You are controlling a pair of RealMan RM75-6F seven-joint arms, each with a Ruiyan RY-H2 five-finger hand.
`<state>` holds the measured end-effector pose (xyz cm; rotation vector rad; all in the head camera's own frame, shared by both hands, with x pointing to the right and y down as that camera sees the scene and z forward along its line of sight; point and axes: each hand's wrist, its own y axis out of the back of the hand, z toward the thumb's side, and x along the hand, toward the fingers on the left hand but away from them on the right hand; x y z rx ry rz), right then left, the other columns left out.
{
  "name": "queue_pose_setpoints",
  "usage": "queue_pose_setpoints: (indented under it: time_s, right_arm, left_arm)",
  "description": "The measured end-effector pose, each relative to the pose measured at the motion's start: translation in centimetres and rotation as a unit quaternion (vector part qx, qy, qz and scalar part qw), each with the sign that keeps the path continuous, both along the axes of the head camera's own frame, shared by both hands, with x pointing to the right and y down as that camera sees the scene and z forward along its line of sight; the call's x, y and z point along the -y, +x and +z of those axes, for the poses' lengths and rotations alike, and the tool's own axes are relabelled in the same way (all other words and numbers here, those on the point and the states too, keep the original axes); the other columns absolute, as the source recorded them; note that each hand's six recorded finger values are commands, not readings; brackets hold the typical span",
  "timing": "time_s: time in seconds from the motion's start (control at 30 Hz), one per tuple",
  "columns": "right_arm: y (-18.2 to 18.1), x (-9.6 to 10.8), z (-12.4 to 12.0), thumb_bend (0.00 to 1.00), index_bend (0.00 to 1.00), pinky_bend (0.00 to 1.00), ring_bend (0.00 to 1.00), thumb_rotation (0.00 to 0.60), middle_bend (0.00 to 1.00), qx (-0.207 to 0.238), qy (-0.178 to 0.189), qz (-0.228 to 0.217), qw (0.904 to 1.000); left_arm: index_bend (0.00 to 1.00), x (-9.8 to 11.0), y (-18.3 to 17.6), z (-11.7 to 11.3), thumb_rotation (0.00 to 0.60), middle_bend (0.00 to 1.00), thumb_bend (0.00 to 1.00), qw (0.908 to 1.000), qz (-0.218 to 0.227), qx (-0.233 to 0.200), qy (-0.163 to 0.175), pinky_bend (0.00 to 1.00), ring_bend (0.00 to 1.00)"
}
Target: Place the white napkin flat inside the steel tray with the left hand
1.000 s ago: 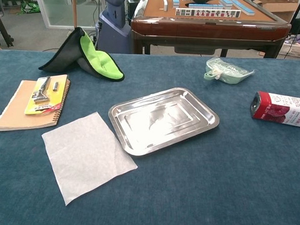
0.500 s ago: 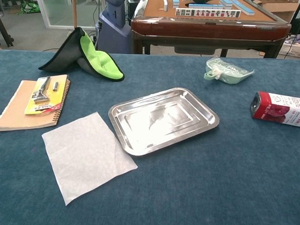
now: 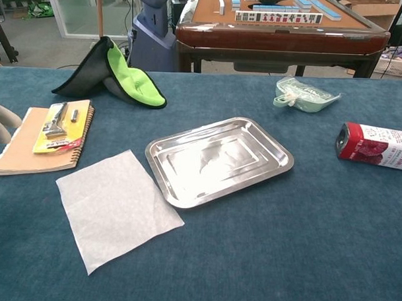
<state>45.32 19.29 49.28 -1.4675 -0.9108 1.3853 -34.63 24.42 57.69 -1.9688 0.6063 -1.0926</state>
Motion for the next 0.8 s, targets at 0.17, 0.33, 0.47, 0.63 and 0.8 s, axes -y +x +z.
queue_pose_setpoints:
  time_s: [0.17, 0.33, 0.47, 0.63, 0.8]
  right_arm:
    - [0.1, -0.1, 0.0, 0.08, 0.21, 0.25, 0.20, 0.600, 0.31, -0.001, -0.001, 0.002, 1.0000]
    - [0.2, -0.1, 0.2, 0.08, 0.21, 0.25, 0.20, 0.600, 0.31, -0.002, -0.004, 0.005, 1.0000]
    - [0.4, -0.2, 0.3, 0.08, 0.21, 0.25, 0.20, 0.600, 0.31, -0.004, -0.006, 0.007, 0.9999]
    - [0.6, -0.2, 0.4, 0.08, 0.21, 0.25, 0.20, 0.600, 0.31, -0.006, -0.007, 0.012, 0.9999]
    - [0.8, -0.2, 0.7, 0.08, 0.21, 0.25, 0.20, 0.600, 0.31, -0.006, -0.011, 0.015, 0.9998]
  left_arm:
    - [0.29, -0.7, 2.5, 1.7, 0.600, 0.21, 0.24, 0.9978, 0.063, -0.013, -0.015, 0.00, 0.15]
    - [0.27, -1.3, 4.6, 3.5, 0.600, 0.21, 0.24, 0.9943, 0.101, -0.022, -0.030, 0.00, 0.14]
    - [0.26, -1.5, 5.6, 4.8, 0.600, 0.21, 0.24, 0.9923, 0.118, -0.024, -0.032, 0.00, 0.13]
    - [0.26, -1.8, 6.9, 6.4, 0.600, 0.20, 0.24, 0.9896, 0.139, -0.025, -0.029, 0.00, 0.13]
    - [0.25, -2.2, 8.1, 7.6, 0.600, 0.20, 0.24, 0.9870, 0.156, -0.028, -0.026, 0.00, 0.13]
